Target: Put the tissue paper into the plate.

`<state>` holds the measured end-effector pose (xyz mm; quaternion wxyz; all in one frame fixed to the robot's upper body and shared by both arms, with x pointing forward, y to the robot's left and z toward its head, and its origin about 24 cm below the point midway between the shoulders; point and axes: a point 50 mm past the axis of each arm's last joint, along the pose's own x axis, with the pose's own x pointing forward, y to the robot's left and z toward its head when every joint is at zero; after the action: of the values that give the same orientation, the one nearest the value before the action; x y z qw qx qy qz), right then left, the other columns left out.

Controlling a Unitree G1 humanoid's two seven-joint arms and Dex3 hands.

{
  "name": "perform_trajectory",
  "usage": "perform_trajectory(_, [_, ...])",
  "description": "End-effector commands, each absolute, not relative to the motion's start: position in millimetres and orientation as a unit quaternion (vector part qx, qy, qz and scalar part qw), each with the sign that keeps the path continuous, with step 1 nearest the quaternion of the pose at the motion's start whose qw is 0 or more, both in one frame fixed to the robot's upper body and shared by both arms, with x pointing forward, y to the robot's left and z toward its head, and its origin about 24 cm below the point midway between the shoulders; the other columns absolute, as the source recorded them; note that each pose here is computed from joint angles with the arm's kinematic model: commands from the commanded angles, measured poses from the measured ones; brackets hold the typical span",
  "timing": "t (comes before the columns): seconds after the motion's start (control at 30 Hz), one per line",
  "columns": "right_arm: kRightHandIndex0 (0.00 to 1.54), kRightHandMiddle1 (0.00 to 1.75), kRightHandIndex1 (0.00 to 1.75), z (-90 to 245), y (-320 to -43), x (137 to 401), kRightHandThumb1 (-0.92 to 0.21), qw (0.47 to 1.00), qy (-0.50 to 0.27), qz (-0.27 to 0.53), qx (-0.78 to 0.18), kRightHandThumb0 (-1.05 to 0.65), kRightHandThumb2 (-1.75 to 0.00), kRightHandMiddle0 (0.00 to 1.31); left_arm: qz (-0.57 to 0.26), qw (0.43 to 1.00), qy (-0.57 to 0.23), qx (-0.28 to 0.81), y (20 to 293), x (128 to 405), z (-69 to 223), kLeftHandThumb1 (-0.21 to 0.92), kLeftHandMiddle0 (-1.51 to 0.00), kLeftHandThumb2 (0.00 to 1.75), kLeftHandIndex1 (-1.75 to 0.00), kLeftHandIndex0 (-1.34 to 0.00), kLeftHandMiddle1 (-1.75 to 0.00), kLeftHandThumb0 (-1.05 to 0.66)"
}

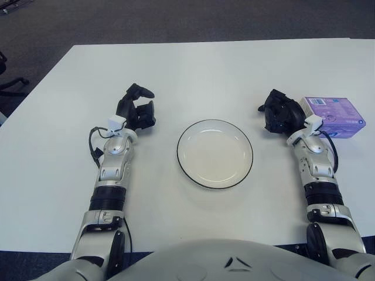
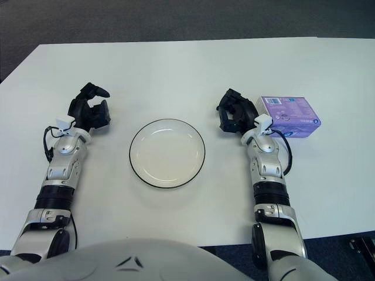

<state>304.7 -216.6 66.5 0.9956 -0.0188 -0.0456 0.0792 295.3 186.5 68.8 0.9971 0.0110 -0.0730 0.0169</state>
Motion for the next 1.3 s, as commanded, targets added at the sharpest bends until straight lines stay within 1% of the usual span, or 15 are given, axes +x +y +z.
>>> perform_trajectory(0.0, [1.18, 1.75, 1.75, 14.7, -218.2, 273.5, -0.42, 0.998, 0.045, 0.04, 0.024, -0.45, -1.19, 0.54, 0.039, 0.995, 0.082, -0.039, 175.2, 245.1, -16.6, 0.48, -1.27, 1.11, -1.75, -0.48, -1.75, -0.43])
perform_trajectory(0.13, [1.15, 1.75, 1.75, 25.6, -218.0, 273.0, -0.42, 0.999, 0.02, 0.018, 0.021, -0.45, -1.19, 0.53, 0.041, 0.995, 0.08, -0.043, 176.7, 244.7, -15.6, 0.48, -1.27, 1.11, -1.75, -0.49, -1.75, -0.43])
perform_trajectory(0.37, [1.05, 1.75, 1.75, 72.5, -205.2, 272.0, -0.44, 0.998, -0.059, -0.028, 0.011, -0.44, -1.15, 0.51, 0.048, 0.995, 0.08, -0.034, 179.8, 244.7, -14.0, 0.46, -1.27, 1.14, -1.75, -0.5, -1.75, -0.44])
perform_trajectory(0.5, [0.97, 1.75, 1.75, 88.0, -202.6, 270.4, -0.44, 0.995, -0.085, -0.05, 0.017, -0.44, -1.16, 0.51, 0.05, 0.995, 0.082, -0.031, 180.6, 244.6, -13.9, 0.44, -1.27, 1.16, -1.75, -0.52, -1.75, -0.44])
perform_trajectory(0.53, [0.92, 1.75, 1.74, 91.9, -202.9, 269.9, -0.39, 0.994, -0.093, -0.055, 0.017, -0.35, -1.22, 0.5, 0.052, 0.995, 0.083, -0.03, 180.9, 244.6, -14.0, 0.44, -1.27, 1.16, -1.75, -0.52, -1.75, -0.44])
perform_trajectory(0.57, [0.84, 1.75, 1.73, 94.2, -203.0, 269.4, -0.33, 0.994, -0.096, -0.057, 0.018, -0.23, -1.29, 0.48, 0.053, 0.995, 0.083, -0.03, 181.1, 244.7, -14.1, 0.43, -1.27, 1.17, -1.75, -0.52, -1.75, -0.44])
perform_trajectory(0.67, [0.75, 1.75, 1.71, 100.2, -205.3, 268.5, -0.26, 0.992, -0.105, -0.063, 0.012, -0.08, -1.38, 0.45, 0.055, 0.995, 0.083, -0.03, 181.4, 244.9, -14.2, 0.43, -1.27, 1.18, -1.75, -0.53, -1.75, -0.44])
perform_trajectory(0.73, [0.73, 1.75, 1.66, 104.3, -208.1, 268.2, -0.26, 0.992, -0.112, -0.066, 0.003, -0.04, -1.36, 0.44, 0.056, 0.995, 0.083, -0.032, 181.5, 245.1, -14.2, 0.42, -1.27, 1.19, -1.75, -0.53, -1.75, -0.45])
perform_trajectory(0.83, [0.71, 1.75, 1.63, 106.8, -210.6, 269.1, -0.26, 0.991, -0.117, -0.069, -0.007, -0.02, -1.35, 0.43, 0.056, 0.995, 0.082, -0.034, 182.1, 245.7, -14.4, 0.41, -1.26, 1.2, -1.75, -0.54, -1.75, -0.45])
perform_trajectory(0.93, [0.68, 1.75, 1.61, 115.4, -219.7, 269.5, -0.3, 0.986, -0.133, -0.067, -0.07, -0.01, -1.3, 0.4, 0.055, 0.995, 0.08, -0.035, 181.9, 245.8, -14.5, 0.41, -1.27, 1.2, -1.75, -0.54, -1.75, -0.45])
perform_trajectory(1.07, [0.65, 1.75, 1.6, 120.9, -221.9, 268.4, -0.36, 0.981, -0.145, -0.062, -0.117, 0.0, -1.23, 0.36, 0.055, 0.995, 0.08, -0.035, 182.3, 246.3, -14.8, 0.41, -1.27, 1.2, -1.75, -0.54, -1.75, -0.45])
perform_trajectory(1.17, [0.63, 1.75, 1.6, 137.7, -220.4, 258.9, -0.39, 0.97, -0.174, -0.062, -0.161, 0.0, -1.19, 0.34, 0.056, 0.995, 0.08, -0.036, 181.9, 246.2, -14.5, 0.41, -1.27, 1.2, -1.75, -0.54, -1.75, -0.45])
perform_trajectory(1.27, [0.61, 1.75, 1.61, 145.1, -218.0, 253.2, -0.4, 0.963, -0.189, -0.067, -0.182, 0.0, -1.18, 0.33, 0.055, 0.995, 0.081, -0.035, 181.6, 246.2, -14.5, 0.41, -1.27, 1.2, -1.75, -0.54, -1.75, -0.45])
